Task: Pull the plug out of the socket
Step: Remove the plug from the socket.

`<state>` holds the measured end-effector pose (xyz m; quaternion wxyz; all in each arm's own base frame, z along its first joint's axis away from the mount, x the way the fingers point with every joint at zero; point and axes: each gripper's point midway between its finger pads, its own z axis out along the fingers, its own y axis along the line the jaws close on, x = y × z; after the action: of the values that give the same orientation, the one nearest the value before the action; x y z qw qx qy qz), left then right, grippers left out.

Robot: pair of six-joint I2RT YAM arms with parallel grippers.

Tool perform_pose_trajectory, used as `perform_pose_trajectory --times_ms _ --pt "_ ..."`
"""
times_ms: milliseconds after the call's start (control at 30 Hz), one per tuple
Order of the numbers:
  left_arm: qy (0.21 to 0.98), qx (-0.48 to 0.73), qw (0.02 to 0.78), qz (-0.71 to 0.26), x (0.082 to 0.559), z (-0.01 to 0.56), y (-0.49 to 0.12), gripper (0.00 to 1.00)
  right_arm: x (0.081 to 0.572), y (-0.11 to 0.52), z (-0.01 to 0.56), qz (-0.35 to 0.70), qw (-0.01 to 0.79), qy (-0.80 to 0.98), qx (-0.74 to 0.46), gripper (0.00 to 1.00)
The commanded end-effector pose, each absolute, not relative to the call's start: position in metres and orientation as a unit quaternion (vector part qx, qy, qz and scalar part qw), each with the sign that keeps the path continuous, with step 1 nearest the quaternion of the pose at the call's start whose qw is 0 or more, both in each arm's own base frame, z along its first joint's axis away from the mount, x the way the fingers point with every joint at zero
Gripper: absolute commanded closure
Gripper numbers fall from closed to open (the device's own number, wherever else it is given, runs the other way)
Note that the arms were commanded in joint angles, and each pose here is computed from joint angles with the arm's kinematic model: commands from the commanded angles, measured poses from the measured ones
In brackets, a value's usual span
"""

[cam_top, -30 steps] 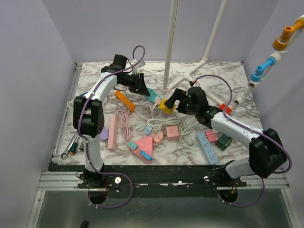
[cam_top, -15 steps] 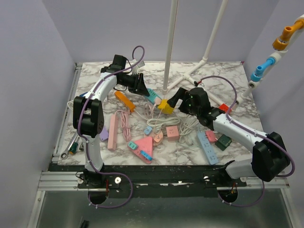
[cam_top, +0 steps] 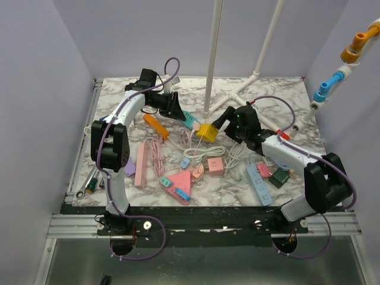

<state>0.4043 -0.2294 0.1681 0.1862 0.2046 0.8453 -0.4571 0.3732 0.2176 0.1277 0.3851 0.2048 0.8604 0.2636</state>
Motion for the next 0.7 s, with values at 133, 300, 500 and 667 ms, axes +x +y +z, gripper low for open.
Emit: perform_pose_trajectory --times_ms 133,300,500,667 --pt "0.828 0.221 0.210 -0.472 0.396 0.200 -0.227 1.00 0.397 0.221 0.144 0.272 0.405 0.843 0.227 0.06" --pt "0.827 0.222 0.210 -0.471 0.395 0.201 -0.227 1.00 0.409 0.217 0.146 0.265 0.405 0.844 0.234 0.06" --pt "0.827 0.223 0.212 -0.470 0.395 0.203 -0.227 1.00 0.408 0.215 0.120 0.236 0.366 0.866 0.246 0.08" --pt "0.827 0.223 0.214 -0.470 0.396 0.204 -0.227 1.00 0.409 0.212 0.112 0.221 0.361 0.871 0.248 0.10"
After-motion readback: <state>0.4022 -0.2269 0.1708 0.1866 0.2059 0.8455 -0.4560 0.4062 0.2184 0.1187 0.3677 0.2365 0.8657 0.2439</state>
